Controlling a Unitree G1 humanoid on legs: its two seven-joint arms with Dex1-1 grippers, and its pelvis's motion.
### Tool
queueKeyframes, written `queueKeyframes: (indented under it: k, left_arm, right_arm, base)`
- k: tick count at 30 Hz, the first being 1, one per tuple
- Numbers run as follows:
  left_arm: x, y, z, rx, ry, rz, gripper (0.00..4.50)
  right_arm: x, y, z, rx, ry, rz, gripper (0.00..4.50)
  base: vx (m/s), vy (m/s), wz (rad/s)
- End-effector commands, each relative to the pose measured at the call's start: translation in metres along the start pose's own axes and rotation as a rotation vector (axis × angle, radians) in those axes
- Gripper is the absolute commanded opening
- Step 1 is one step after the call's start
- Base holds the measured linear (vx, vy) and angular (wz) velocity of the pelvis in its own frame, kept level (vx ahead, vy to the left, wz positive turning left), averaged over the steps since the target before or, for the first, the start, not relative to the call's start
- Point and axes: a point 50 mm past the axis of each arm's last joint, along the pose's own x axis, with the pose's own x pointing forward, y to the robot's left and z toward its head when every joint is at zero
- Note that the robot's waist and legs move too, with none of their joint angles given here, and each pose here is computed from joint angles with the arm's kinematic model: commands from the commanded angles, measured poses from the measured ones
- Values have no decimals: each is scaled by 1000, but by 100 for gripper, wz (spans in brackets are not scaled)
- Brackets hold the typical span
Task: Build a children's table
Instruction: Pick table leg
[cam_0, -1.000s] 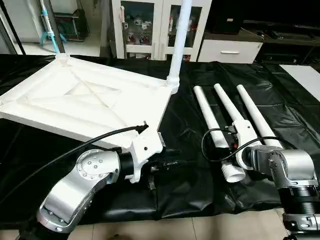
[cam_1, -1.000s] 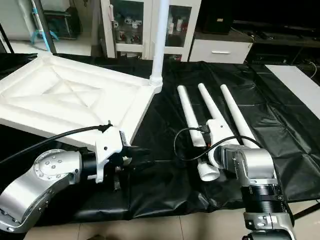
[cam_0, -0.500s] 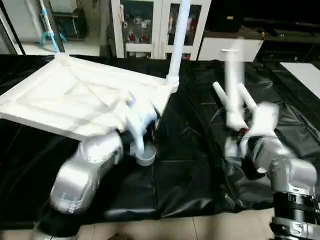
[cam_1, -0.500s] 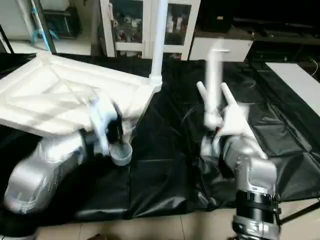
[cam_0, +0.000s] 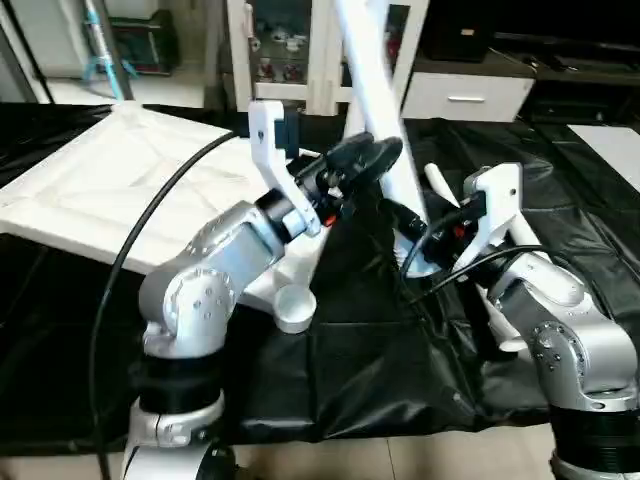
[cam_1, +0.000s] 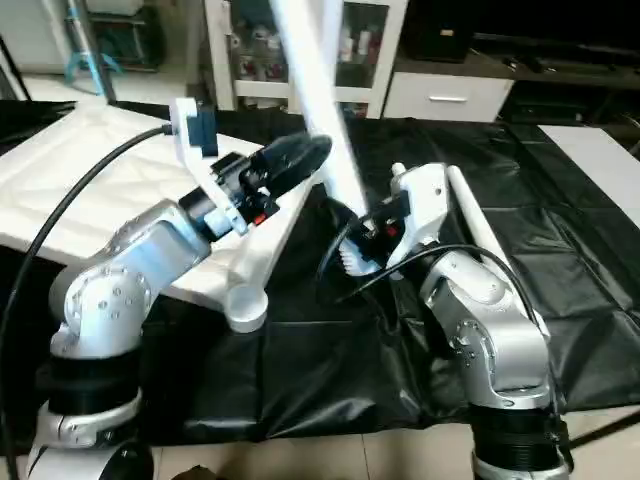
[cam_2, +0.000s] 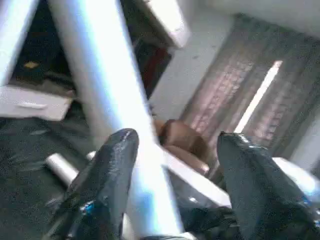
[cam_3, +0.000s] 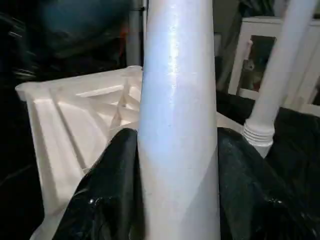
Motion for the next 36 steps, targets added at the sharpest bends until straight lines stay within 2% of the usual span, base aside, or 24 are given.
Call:
queueKeyframes:
  k: [1,8,12,16,17,21,22,28,29,33,36]
  left_arm:
    - [6,0,1,-25,7,19,323]
    - [9,16,1,-30,14,177,386]
    - [12,8,9,-64,-43,102,420]
    - [14,1,4,-69,-18,54,449]
    - [14,1,2,-83,-17,58,424]
    - [15,0,0,-119,-19,56,411]
    - [15,0,0,-127,-18,53,378]
    - [14,3,-2,-138,-2,73,351]
    - [14,3,-3,-140,-1,75,330]
    - [14,4,-3,-150,-2,80,294]
    - [14,5,-2,-148,-1,89,279]
  right_arm:
    - [0,5,6,-42,-24,37,188]
    - [0,7,3,-91,-17,49,188]
    - [0,11,-5,-118,44,93,188]
    - [0,16,-12,-134,79,130,188]
    - [1,17,-13,-135,86,139,188]
    - [1,19,-15,-142,101,146,188]
    - [1,19,-16,-144,102,145,188]
    - [2,16,-16,-156,105,121,188]
    - [2,15,-16,-159,106,117,187]
    - [3,14,-17,-168,108,106,187]
    - [3,14,-17,-171,107,103,187]
  base:
    - [0,0,0]
    - [0,0,0]
    - [0,0,0]
    - [0,0,0]
    - [0,0,0]
    - [0,0,0]
    - [0,0,0]
    - [0,0,0]
    - [0,0,0]
    - [0,0,0]
    - [0,0,0]
